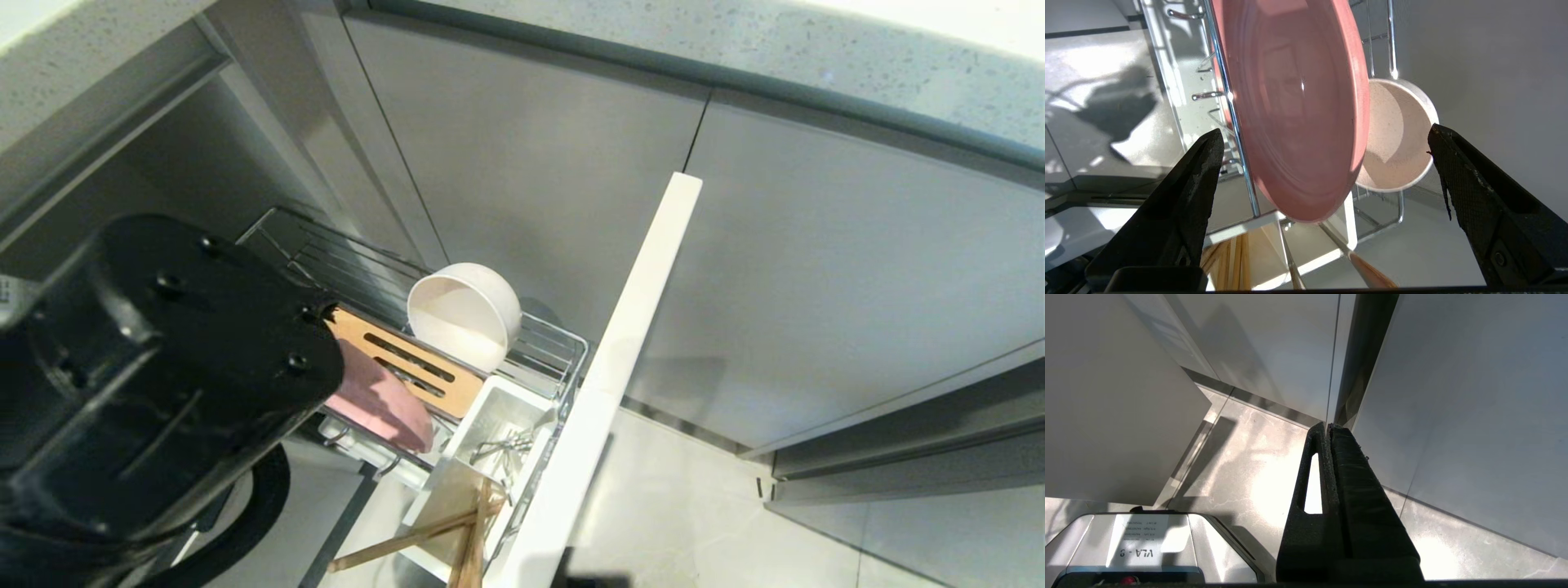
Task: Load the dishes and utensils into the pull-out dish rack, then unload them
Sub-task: Take the plate out of the cupboard
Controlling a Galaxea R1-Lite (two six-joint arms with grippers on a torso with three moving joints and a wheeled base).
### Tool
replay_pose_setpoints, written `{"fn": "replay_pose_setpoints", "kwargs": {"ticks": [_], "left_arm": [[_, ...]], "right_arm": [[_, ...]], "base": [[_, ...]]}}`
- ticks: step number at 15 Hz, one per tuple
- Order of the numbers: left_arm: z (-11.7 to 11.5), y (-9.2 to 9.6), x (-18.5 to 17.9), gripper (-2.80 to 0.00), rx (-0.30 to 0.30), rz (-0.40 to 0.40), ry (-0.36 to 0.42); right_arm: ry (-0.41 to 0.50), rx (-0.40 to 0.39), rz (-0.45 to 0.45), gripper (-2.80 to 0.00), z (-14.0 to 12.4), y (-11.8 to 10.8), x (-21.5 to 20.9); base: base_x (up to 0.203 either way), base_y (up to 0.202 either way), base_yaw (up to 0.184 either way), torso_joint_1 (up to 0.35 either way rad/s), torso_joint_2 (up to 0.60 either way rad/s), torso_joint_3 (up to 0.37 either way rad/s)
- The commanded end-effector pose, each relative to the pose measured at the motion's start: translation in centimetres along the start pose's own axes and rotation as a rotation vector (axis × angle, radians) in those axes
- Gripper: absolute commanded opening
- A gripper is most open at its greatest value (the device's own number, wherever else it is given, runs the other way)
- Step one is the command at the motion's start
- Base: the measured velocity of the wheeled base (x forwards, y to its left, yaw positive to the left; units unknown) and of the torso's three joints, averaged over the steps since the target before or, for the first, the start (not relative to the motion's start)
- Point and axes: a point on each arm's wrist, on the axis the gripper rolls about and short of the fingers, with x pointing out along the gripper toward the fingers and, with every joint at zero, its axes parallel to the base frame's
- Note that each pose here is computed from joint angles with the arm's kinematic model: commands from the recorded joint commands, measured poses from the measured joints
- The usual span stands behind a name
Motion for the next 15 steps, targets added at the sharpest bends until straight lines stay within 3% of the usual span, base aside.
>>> {"fn": "replay_pose_setpoints", "kwargs": {"ticks": [1, 9, 15], "left_arm": [[-0.2, -0.2, 0.4, 0.0, -0.005, 0.011, -0.017], [-1.3, -0.8, 4.6, 0.0, 0.008, 0.181, 0.002], [-0.8, -1.4, 5.1, 0.0, 0.014, 0.194, 0.034]], "right_arm": [[0.002, 0.0, 0.0, -2.8, 0.0, 0.0, 0.0], [0.002, 0.0, 0.0, -2.8, 0.0, 0.0, 0.0], [0.002, 0.0, 0.0, -2.8, 0.0, 0.0, 0.0]], "base": [[0.0, 0.0, 0.0, 0.0, 0.0, 0.0], [0.0, 0.0, 0.0, 0.0, 0.0, 0.0], [0.0, 0.0, 0.0, 0.0, 0.0, 0.0]]}}
